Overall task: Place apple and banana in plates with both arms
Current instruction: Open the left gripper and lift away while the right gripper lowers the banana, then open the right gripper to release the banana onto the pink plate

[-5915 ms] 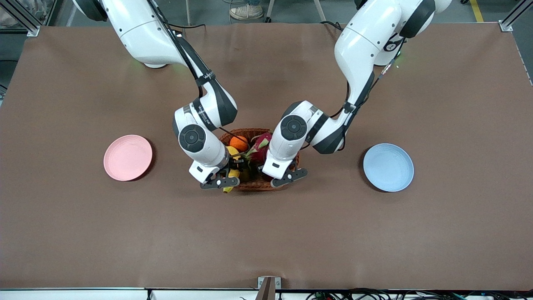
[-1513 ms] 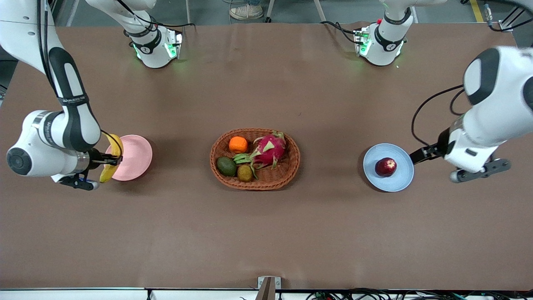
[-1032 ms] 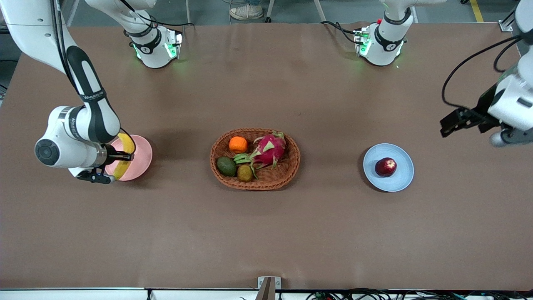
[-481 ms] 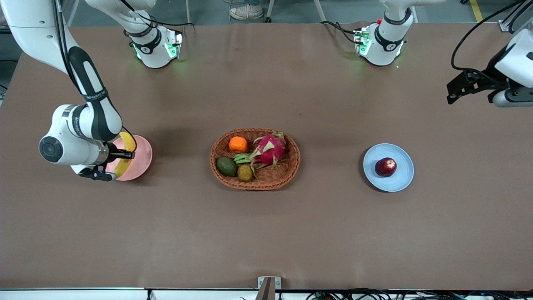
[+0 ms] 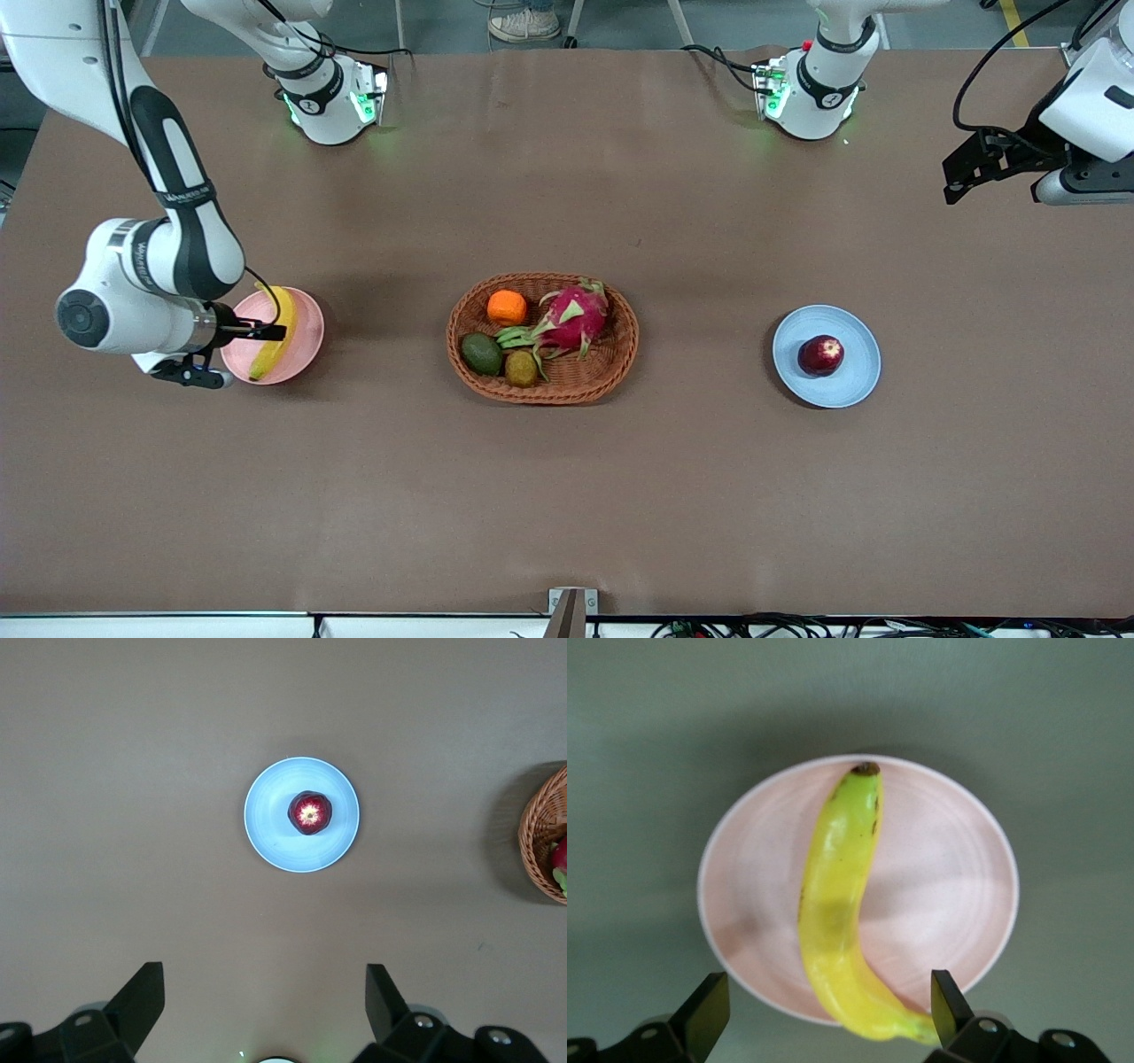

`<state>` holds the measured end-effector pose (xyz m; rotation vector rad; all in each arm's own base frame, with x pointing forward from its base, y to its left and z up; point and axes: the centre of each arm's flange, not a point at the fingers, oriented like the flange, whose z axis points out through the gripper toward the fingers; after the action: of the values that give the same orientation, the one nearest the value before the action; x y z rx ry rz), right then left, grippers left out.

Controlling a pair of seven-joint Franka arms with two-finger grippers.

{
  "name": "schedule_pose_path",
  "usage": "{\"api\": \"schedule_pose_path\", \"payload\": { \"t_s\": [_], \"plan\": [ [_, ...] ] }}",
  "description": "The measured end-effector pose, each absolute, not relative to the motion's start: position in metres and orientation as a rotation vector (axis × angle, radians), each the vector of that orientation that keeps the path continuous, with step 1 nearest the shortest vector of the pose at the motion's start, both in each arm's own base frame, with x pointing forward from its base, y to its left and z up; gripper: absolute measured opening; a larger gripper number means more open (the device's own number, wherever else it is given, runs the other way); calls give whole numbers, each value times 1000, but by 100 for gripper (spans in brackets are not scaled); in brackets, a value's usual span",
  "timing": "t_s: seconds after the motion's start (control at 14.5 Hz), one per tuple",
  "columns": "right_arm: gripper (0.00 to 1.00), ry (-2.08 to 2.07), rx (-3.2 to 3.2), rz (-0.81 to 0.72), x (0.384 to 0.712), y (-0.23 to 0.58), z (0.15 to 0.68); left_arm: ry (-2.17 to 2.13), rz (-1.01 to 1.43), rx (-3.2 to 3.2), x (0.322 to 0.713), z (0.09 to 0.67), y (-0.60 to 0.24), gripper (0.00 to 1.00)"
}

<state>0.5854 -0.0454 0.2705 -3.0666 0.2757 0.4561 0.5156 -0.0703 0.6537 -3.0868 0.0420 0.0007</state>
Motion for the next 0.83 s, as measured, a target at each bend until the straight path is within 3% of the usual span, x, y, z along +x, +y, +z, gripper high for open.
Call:
{"api": "schedule_pose_path", "payload": {
  "t_s": [0.34, 0.55, 0.83],
  "plan": [
    [100, 282, -3067, 364, 620, -57, 413, 57, -1, -3086, 516, 651, -74, 100],
    [100, 316, -3085, 143, 637, -77, 517, 67, 4, -3104, 515, 650, -78, 100],
    [100, 337, -3099, 37, 636, -91, 569, 106, 9, -3122, 515, 650, -80, 100]
  ]
}}
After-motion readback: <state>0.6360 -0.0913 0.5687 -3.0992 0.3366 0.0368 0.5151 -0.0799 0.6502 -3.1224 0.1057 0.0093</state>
